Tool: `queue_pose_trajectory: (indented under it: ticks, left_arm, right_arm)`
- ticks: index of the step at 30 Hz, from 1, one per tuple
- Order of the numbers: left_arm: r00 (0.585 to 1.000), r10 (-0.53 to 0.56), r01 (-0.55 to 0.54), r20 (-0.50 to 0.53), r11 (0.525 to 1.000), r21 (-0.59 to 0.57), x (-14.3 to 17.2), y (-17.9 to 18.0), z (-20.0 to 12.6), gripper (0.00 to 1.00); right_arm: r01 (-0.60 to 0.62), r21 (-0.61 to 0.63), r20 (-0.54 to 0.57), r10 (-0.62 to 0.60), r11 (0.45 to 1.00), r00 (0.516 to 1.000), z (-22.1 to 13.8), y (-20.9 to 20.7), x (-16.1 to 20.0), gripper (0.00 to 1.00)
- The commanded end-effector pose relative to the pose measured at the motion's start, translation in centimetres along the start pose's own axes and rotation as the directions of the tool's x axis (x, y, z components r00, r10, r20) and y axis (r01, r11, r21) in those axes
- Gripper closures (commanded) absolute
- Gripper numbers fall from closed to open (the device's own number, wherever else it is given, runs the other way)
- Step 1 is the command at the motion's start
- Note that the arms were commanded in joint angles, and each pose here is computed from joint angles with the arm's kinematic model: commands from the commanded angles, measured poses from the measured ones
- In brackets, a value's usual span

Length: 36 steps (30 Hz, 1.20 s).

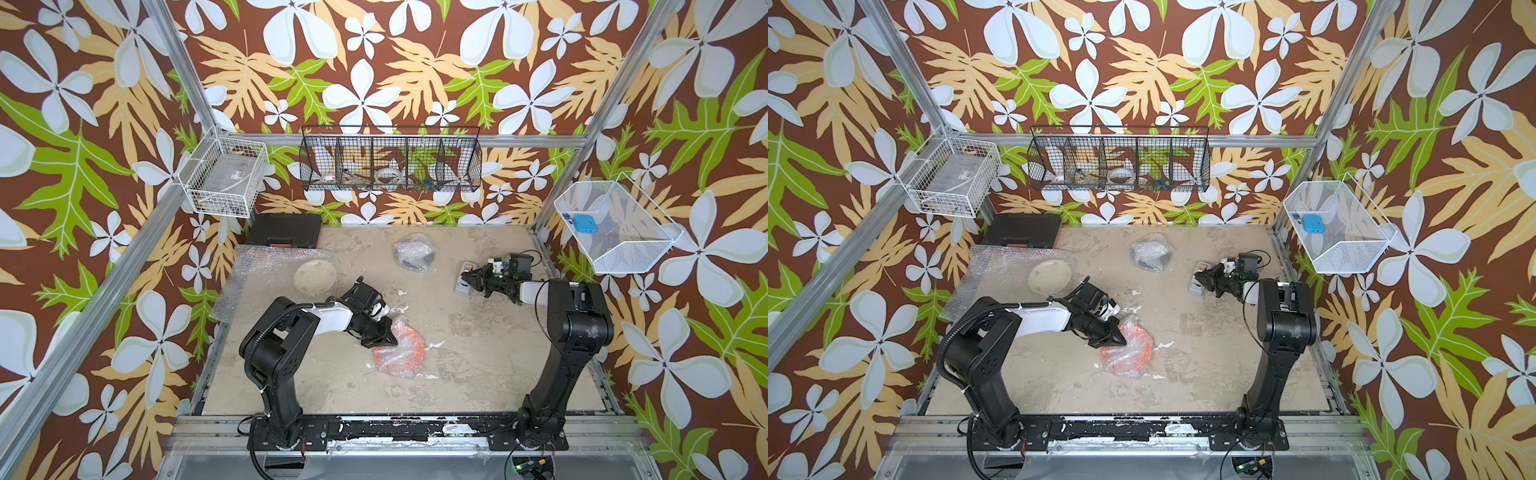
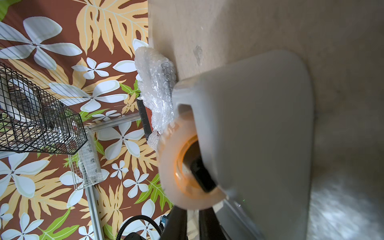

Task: Wrap dinner plates in bubble wrap
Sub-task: Pull the tape from the tape cutter.

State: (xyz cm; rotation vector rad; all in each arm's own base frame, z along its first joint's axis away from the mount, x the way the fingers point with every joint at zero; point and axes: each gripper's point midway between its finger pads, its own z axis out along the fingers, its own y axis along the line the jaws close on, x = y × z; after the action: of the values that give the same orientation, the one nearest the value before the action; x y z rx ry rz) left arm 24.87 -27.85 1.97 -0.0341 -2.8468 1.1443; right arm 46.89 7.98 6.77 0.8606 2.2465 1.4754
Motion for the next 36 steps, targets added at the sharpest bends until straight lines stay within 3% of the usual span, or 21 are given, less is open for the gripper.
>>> queue_pose_trajectory:
  ticks: [1, 11, 19, 25, 36]
  left_arm:
    - [0.999, -0.039, 0.041, 0.011, 0.991, -0.126, 0.5, 2.8, 0.1, 0.95]
    - [0.999, -0.038, 0.039, 0.012, 0.991, -0.124, 0.4, 2.7, 0.1, 0.95]
    - [0.999, -0.041, 0.042, 0.013, 0.991, -0.124, 0.4, 2.8, 0.1, 0.95]
    - [0.999, -0.044, 0.045, 0.013, 0.991, -0.123, 0.4, 2.8, 0.2, 0.95]
    - [0.999, -0.042, 0.043, 0.016, 0.992, -0.119, 0.5, 2.8, 0.1, 0.95]
  right_arm:
    - [0.037, -0.013, 0.022, -0.036, 0.999, 0.999, 0.0, 0.4, -0.5, 0.9]
    - [0.042, -0.016, 0.021, -0.042, 0.999, 0.999, -0.2, 0.6, -0.3, 1.0]
    - [0.039, -0.03, 0.015, -0.039, 0.999, 0.999, -1.1, 0.9, 1.3, 1.0]
    - [0.045, -0.031, -0.001, -0.045, 0.999, 0.999, -2.2, 1.0, 3.5, 1.0]
    - [0.047, -0.015, -0.078, -0.048, 0.999, 0.996, -3.6, 0.3, 10.8, 1.0]
